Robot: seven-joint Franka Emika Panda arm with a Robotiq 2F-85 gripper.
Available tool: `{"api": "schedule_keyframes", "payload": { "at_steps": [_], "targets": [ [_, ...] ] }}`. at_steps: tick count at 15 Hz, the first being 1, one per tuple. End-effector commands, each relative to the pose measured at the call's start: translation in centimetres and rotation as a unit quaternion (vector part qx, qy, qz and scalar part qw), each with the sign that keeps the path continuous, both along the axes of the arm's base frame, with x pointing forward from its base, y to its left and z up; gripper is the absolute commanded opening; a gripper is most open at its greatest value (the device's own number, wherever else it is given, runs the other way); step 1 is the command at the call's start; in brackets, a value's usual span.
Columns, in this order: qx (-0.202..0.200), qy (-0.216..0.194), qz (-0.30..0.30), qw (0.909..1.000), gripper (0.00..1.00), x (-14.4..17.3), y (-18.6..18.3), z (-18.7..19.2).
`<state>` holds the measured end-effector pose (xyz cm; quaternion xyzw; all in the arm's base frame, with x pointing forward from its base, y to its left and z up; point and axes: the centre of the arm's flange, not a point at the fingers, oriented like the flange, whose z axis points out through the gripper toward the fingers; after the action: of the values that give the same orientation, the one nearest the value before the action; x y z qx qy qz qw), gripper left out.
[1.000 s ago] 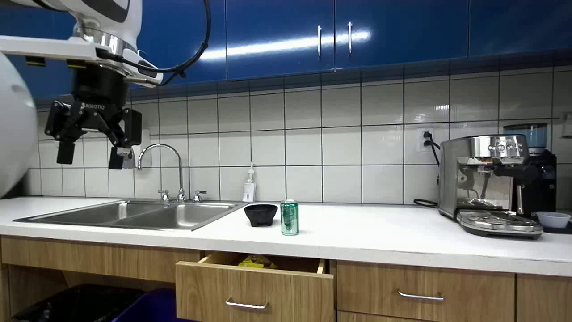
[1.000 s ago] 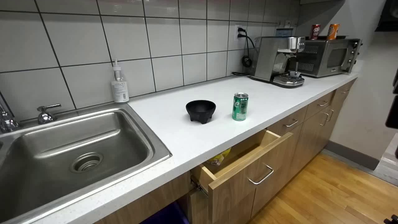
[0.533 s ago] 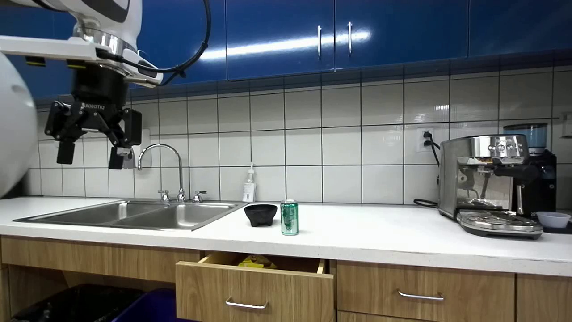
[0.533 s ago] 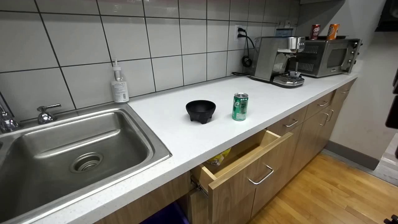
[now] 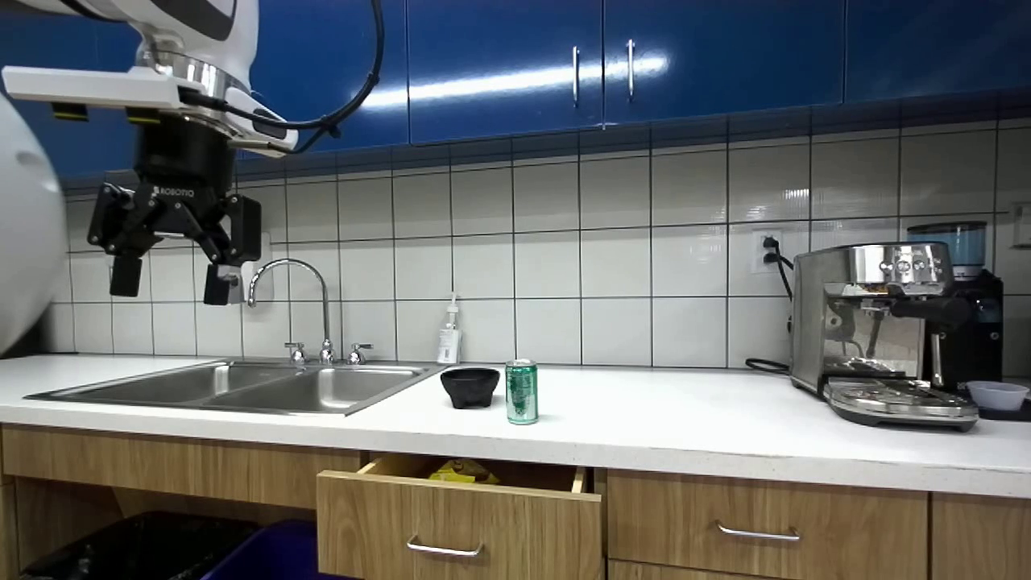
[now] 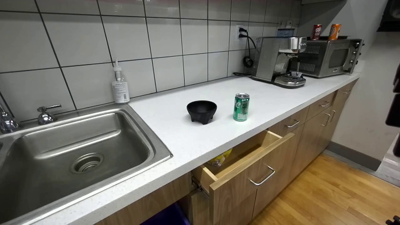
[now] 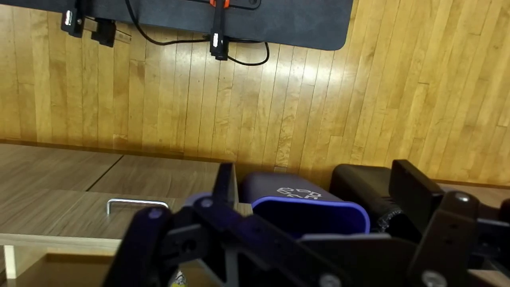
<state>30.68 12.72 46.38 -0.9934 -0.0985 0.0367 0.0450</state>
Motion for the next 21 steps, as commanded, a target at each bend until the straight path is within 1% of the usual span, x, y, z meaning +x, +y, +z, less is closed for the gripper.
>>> {"api": "schedule_keyframes", "payload": {
  "at_steps": [1,3,7,10,14,21],
  "targets": [
    [-0.022,-0.011,-0.006,0.9997,1.0,1.0,-2.1,-0.4],
    [-0.033,-0.011,-0.013,0.9993,1.0,1.7,-3.7,-0.7],
    [-0.045,-0.03,-0.03,0.9981,1.0,3.5,-7.2,-1.3],
    [-0.046,-0.046,-0.033,0.9974,1.0,4.9,-9.6,-2.1],
    [-0.03,-0.059,-0.027,0.9975,1.0,7.1,-12.4,-3.8],
    [-0.019,-0.081,-0.012,0.9964,1.0,10.8,-16.8,-7.5]
  ]
}}
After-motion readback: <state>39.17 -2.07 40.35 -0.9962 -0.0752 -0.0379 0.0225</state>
